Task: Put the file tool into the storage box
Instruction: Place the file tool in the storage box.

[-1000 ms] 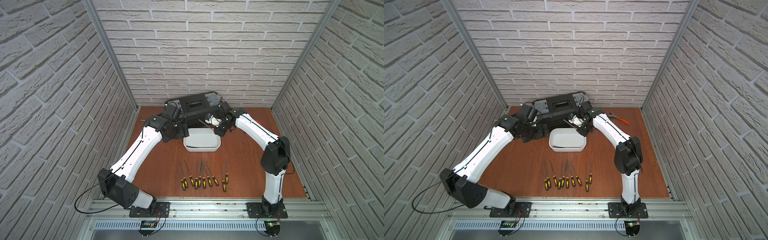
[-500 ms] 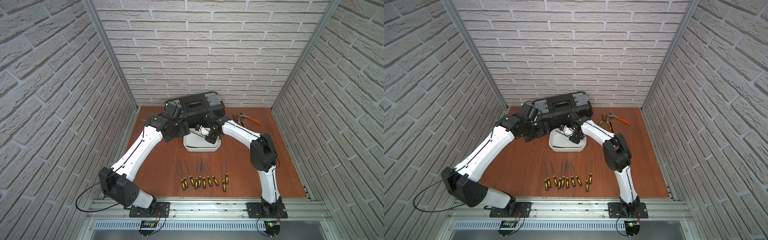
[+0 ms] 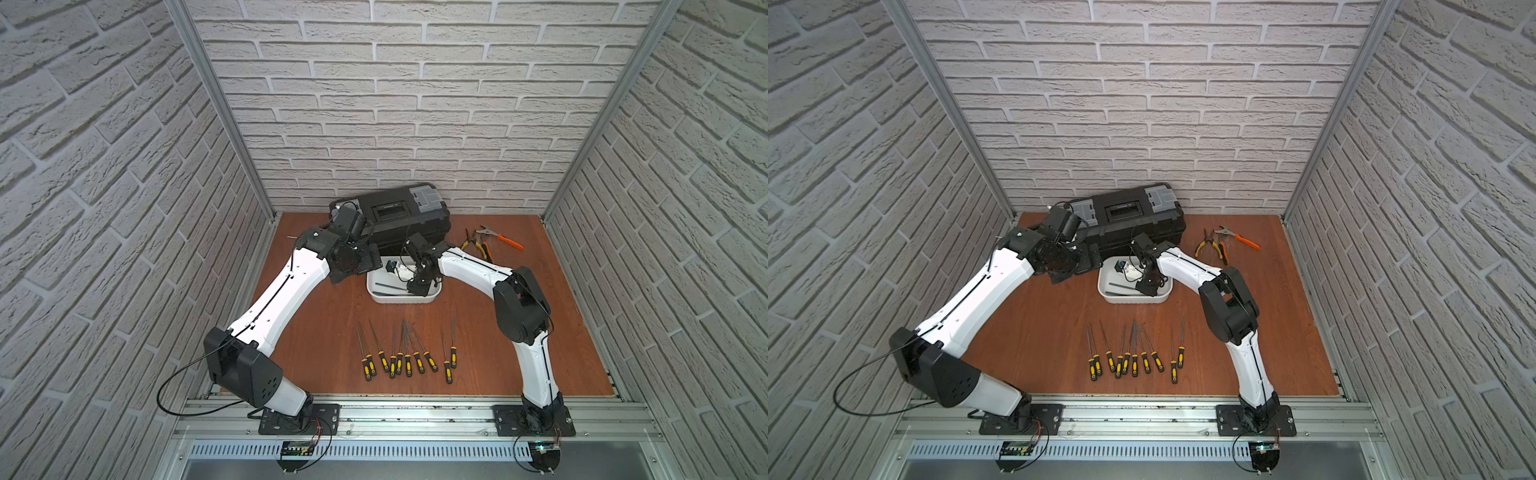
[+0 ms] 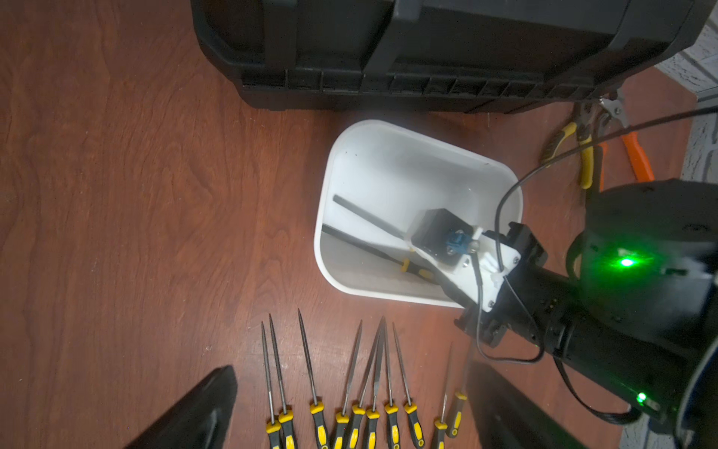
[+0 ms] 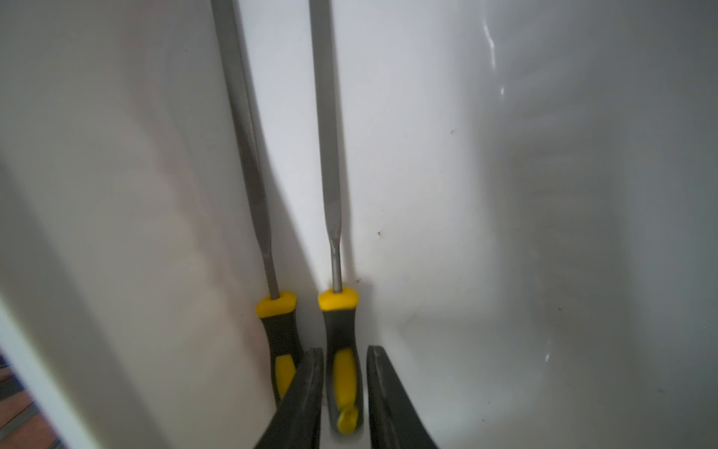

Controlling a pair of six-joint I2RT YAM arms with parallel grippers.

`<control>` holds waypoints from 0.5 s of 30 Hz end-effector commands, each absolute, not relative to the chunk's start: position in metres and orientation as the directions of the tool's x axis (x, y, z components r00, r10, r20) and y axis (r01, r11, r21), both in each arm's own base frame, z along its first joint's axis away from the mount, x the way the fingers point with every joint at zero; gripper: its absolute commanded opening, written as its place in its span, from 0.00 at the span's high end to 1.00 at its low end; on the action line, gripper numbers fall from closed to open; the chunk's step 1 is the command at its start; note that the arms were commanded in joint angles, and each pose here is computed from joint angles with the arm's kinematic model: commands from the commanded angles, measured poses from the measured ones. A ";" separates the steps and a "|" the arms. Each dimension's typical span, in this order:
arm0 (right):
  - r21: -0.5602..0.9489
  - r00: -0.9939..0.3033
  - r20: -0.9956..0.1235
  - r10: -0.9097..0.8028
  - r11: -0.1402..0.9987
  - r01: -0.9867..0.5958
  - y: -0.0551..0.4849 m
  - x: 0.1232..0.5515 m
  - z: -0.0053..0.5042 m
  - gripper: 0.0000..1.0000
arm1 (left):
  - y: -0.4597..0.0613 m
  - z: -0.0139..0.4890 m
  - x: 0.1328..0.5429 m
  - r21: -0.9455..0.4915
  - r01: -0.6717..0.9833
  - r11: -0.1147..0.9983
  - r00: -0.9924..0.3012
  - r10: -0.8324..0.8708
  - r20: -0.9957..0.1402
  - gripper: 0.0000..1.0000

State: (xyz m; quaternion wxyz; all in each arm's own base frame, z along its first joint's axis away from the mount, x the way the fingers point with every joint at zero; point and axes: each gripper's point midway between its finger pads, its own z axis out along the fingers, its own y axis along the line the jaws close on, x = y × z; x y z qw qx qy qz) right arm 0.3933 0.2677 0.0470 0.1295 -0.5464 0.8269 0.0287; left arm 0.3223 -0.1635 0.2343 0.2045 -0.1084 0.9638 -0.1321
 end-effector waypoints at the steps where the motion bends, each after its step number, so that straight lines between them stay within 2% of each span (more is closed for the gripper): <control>1: -0.057 -0.383 -0.281 -0.880 0.413 -0.909 0.277 0.386 0.055 0.69 | -0.163 0.240 0.325 -0.287 -0.152 0.946 -0.886 -0.259 -0.384 0.02; 8: -0.071 -0.460 -0.287 -0.840 0.497 -0.865 0.274 0.394 0.067 0.65 | -0.160 0.236 0.326 -0.266 -0.161 0.950 -0.889 -0.257 -0.379 0.02; 15: -0.023 -0.610 -0.491 -0.621 0.710 -0.704 0.271 0.419 0.136 0.60 | -0.142 0.235 0.329 -0.231 -0.186 0.955 -0.883 -0.266 -0.387 0.02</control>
